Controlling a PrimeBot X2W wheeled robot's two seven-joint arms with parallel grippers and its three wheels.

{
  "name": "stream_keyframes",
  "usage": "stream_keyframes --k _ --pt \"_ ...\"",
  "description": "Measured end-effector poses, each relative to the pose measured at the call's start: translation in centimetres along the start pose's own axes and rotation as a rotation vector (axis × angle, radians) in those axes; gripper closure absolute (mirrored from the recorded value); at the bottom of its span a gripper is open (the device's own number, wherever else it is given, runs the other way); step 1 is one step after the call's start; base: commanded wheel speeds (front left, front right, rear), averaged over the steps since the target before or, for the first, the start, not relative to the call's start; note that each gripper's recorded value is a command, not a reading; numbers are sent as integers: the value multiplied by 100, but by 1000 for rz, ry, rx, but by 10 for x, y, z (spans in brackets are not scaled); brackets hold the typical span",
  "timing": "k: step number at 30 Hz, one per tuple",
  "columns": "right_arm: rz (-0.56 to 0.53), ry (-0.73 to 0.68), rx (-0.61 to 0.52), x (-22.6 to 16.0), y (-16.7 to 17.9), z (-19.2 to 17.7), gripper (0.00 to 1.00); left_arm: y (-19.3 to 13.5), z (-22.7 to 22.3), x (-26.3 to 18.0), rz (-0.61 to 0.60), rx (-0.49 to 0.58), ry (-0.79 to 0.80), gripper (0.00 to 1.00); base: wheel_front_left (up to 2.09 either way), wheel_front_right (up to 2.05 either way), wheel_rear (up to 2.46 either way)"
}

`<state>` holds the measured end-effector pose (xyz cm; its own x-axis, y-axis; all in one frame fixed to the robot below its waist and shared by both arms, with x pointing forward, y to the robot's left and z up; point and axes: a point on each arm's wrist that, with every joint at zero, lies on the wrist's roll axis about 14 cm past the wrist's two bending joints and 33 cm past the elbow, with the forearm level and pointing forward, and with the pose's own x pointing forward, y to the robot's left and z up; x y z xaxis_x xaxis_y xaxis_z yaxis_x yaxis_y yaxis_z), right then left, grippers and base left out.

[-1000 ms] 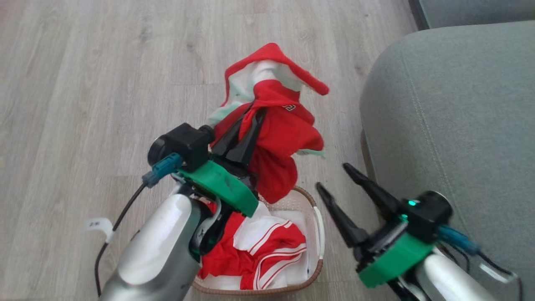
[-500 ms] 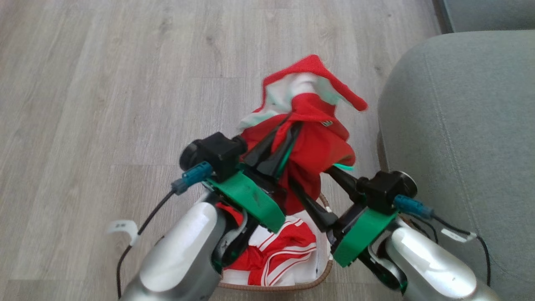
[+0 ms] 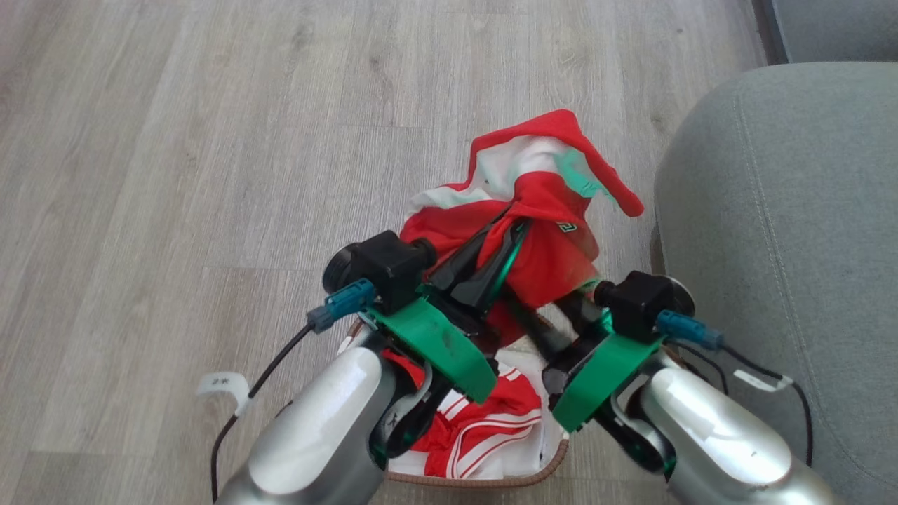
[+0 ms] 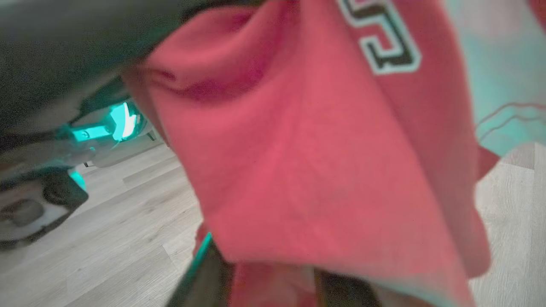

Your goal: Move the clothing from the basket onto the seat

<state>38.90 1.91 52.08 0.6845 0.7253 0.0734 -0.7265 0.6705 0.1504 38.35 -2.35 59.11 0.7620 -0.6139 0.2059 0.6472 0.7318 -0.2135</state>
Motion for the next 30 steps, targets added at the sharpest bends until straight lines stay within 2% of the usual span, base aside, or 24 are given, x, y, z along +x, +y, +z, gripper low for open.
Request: stream_keyframes --k 9,15,17,18,19,20,21,30 --pt "-49 -63 2 -4 -14 20 100 12 -6 0 50 -13 11 100 0 0 0" --pt "-119 -76 8 -21 -29 20 100 14 -11 1 56 -24 16 100 0 0 0" --pt "-143 -86 1 -27 -35 23 100 13 -14 0 56 -30 23 96 0 0 0" --pt "-154 -92 -5 -29 -39 25 100 12 -16 -1 57 -33 28 78 0 0 0" --pt "-167 -103 -11 -31 -43 29 100 12 -18 -1 61 -36 32 47 0 0 0" --pt "-181 -112 -19 -34 -47 32 100 12 -19 -1 59 -39 33 4 0 0 0" --pt "-196 -119 -25 -37 -52 35 100 11 -20 0 55 -44 34 0 0 0 0" --pt "-327 -181 -109 -76 -85 62 100 -14 -30 9 -44 -54 61 0 0 0 0"
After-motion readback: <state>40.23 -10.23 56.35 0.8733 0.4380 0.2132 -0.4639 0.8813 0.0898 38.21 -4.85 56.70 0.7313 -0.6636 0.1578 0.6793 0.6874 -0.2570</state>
